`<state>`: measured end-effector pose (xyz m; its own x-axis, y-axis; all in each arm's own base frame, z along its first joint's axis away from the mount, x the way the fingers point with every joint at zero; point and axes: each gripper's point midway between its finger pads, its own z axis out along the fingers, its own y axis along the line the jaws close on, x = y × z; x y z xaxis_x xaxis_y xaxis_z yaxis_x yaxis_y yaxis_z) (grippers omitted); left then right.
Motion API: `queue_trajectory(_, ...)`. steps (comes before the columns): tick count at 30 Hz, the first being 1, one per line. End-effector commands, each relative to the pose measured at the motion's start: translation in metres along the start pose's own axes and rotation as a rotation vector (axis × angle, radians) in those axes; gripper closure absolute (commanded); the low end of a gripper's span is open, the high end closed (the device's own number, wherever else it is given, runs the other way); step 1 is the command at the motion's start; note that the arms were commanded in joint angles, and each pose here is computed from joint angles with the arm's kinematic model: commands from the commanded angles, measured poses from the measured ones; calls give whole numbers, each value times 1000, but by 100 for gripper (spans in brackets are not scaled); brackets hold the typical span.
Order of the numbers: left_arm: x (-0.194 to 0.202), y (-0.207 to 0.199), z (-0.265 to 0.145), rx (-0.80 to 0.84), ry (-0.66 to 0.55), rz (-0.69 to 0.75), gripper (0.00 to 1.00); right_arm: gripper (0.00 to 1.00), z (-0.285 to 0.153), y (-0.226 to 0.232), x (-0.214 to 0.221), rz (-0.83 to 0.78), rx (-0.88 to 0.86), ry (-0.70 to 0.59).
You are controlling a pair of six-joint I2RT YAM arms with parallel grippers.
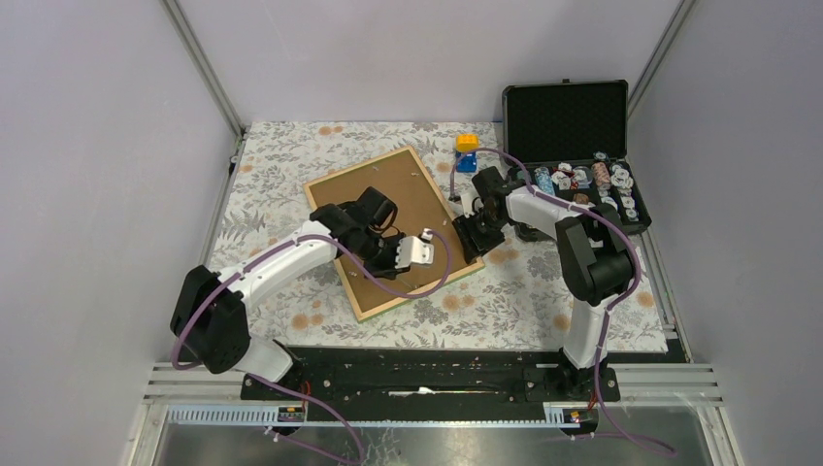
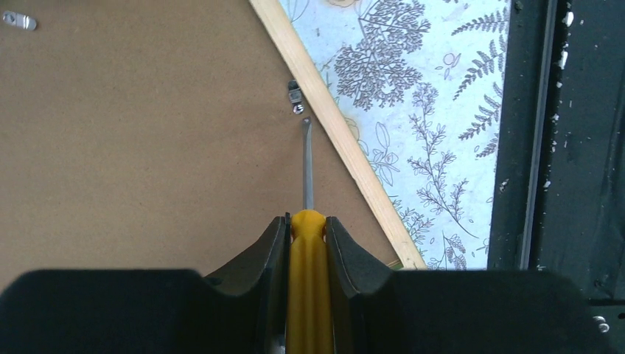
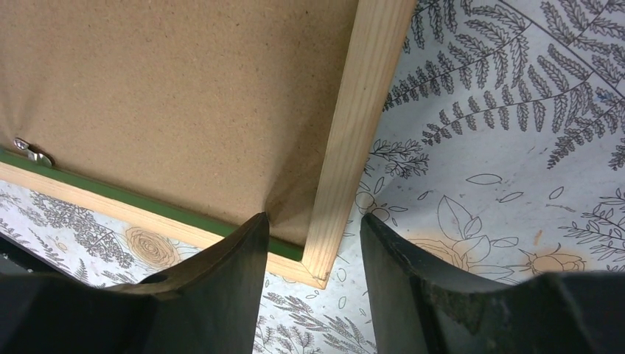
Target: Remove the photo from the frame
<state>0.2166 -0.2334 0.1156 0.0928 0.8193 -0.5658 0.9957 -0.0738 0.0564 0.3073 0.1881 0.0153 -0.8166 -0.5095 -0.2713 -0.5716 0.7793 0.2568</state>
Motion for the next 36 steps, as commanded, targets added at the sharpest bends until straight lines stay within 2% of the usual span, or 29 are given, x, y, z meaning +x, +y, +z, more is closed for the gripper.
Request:
queue_trajectory(1, -19, -3, -4, 14, -33, 112, 100, 44, 5, -3, -1, 25, 1, 1)
queue_trajectory(9, -22, -4, 9, -2, -12, 143, 100, 48, 6, -3, 3, 35, 1, 11)
queue_trajectory(15, -29, 10, 14, -54, -7, 146, 100, 57, 11, 1, 12, 60, -19, 33)
queue_trajectory(20, -35, 20, 17, -80, -5, 112, 100, 64, 11, 2, 13, 66, -23, 33)
queue_trajectory(28, -24, 35, 18, -155, 65, 45, 100, 66, 9, 2, 13, 67, -22, 29)
queue_trajectory(36, -12, 39, 8, -206, 151, -85, 100, 68, 10, 4, 16, 73, -25, 33)
